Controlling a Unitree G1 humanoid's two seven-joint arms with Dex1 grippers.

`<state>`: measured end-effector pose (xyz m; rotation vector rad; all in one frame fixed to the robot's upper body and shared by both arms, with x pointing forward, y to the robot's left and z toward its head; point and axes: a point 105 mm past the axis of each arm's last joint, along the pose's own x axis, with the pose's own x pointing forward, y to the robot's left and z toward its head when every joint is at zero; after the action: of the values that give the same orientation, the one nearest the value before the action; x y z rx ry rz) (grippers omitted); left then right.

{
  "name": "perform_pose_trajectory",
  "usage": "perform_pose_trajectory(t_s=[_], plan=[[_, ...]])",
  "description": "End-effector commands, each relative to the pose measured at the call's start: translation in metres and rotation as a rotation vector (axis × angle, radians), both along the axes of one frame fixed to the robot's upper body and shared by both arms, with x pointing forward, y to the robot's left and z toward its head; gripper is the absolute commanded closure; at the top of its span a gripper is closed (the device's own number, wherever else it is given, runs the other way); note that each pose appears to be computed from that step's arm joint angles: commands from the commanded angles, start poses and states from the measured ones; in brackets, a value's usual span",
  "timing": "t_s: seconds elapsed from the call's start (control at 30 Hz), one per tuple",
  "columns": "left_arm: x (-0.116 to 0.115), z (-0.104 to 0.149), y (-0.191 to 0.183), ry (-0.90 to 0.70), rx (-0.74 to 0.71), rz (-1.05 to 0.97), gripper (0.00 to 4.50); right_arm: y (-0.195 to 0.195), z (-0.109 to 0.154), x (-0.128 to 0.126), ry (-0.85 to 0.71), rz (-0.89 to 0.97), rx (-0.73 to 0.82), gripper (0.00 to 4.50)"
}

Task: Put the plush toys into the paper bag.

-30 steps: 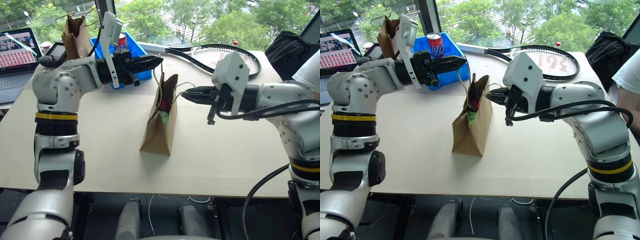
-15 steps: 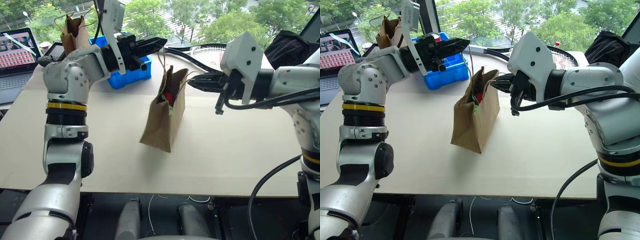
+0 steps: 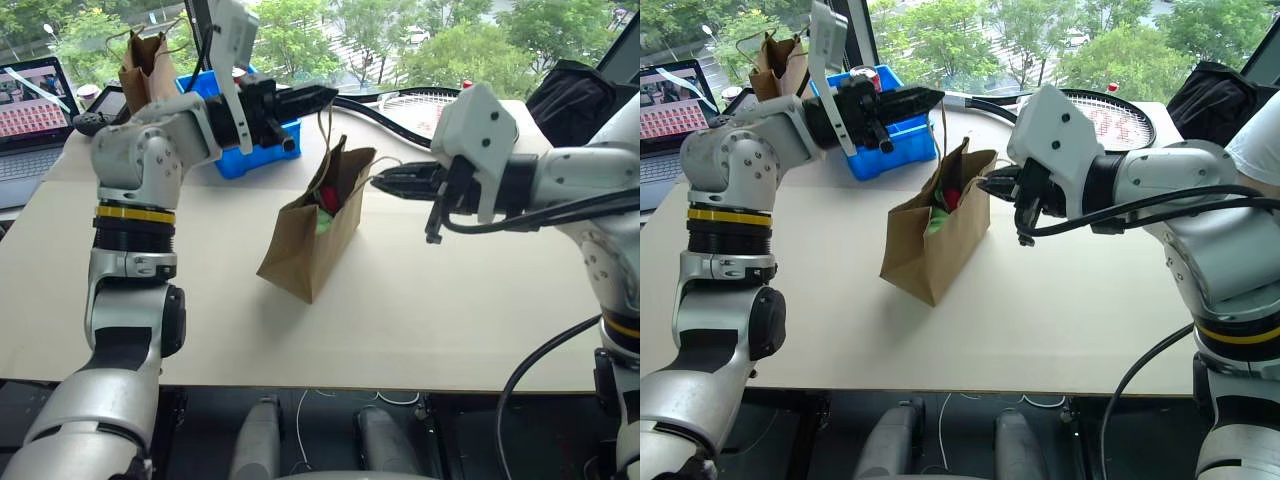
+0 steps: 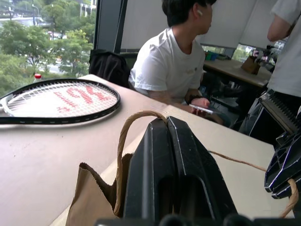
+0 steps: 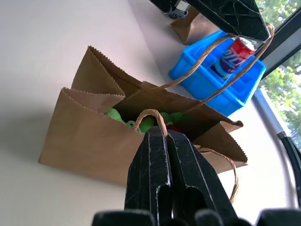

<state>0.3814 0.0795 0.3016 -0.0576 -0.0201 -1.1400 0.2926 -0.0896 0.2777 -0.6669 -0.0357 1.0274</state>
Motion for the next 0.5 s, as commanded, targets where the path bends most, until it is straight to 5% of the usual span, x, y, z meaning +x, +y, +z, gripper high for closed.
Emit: perform_pose_trajectory(t_s=[0.03, 0.43, 0.5], plan=[[-0.013, 0.009, 0.002, -0.056, 0.056, -0.035, 3.92, 0.000, 0.012, -0.006, -0.003, -0.005, 0.061, 4.17], [-0.034, 0.028, 0.061, -0.035, 0.019, 0.001, 0.07, -0.027, 0.061, -0.019, 0.016, 0.015, 0.268, 0.25], [-0.045, 0.022, 0.074, -0.030, 0.045, -0.021, 0.01, -0.041, 0.069, -0.024, 0.028, 0.004, 0.297, 0.06]])
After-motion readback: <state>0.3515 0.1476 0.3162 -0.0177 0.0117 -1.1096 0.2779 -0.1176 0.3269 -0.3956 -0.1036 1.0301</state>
